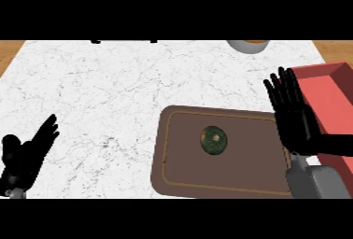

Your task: Pick the squash from the tray and place it in the cardboard box

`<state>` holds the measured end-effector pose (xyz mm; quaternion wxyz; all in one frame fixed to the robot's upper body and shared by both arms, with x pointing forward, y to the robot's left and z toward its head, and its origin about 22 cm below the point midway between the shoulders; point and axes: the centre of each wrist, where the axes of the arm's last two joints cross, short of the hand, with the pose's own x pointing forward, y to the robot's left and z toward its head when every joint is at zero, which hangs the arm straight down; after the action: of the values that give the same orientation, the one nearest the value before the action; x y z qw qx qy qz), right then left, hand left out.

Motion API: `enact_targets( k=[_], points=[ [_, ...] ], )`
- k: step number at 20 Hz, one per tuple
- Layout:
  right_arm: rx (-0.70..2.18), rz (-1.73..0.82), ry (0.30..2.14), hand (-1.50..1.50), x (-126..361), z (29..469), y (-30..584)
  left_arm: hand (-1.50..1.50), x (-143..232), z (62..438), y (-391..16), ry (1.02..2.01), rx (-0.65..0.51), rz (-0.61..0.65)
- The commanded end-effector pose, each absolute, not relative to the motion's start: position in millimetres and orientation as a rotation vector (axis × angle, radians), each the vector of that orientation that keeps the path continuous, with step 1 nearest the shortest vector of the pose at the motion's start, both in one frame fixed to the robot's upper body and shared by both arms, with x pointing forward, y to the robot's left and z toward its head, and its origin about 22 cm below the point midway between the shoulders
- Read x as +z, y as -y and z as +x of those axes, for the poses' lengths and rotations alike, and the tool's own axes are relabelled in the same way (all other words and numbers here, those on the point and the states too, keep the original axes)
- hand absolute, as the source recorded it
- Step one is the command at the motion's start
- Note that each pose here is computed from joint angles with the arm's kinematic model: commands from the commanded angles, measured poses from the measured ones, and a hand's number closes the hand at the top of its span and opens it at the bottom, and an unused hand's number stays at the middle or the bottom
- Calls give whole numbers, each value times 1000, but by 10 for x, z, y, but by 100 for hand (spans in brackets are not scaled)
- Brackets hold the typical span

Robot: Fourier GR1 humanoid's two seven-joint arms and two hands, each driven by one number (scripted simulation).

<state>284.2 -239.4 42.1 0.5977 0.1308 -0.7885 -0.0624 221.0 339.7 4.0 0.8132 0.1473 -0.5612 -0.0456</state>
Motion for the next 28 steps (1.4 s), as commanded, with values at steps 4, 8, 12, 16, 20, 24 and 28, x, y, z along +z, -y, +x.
enact_targets(
  k=[4, 8, 12, 16, 20, 24, 28],
  points=[
    [208, 186, 2098, -150, 1440, 2955, 2717, 0, 603, 2570, -3059, 1565, -344, 229],
    [679, -193, 2025, -150, 1820, 2966, 3044, 0, 855, 2720, -2854, 1713, -471, 168],
    [764, -158, 2097, -150, 1550, 2981, 3181, 0, 741, 2872, -2731, 1754, -521, 109],
    [1076, -224, 2112, -150, 1599, 2966, 3106, 0, 617, 2798, -2611, 1734, -522, 88],
    [1240, -287, 2094, -150, 1815, 2806, 2921, 0, 494, 2791, -2664, 1747, -534, 117],
    [1509, -425, 1858, -150, 1910, 2764, 2786, 0, 660, 2857, -2685, 1756, -520, 107],
    [1710, -466, 1700, -150, 2069, 2584, 2418, 0, 616, 2886, -2658, 1731, -534, 100]
  ],
)
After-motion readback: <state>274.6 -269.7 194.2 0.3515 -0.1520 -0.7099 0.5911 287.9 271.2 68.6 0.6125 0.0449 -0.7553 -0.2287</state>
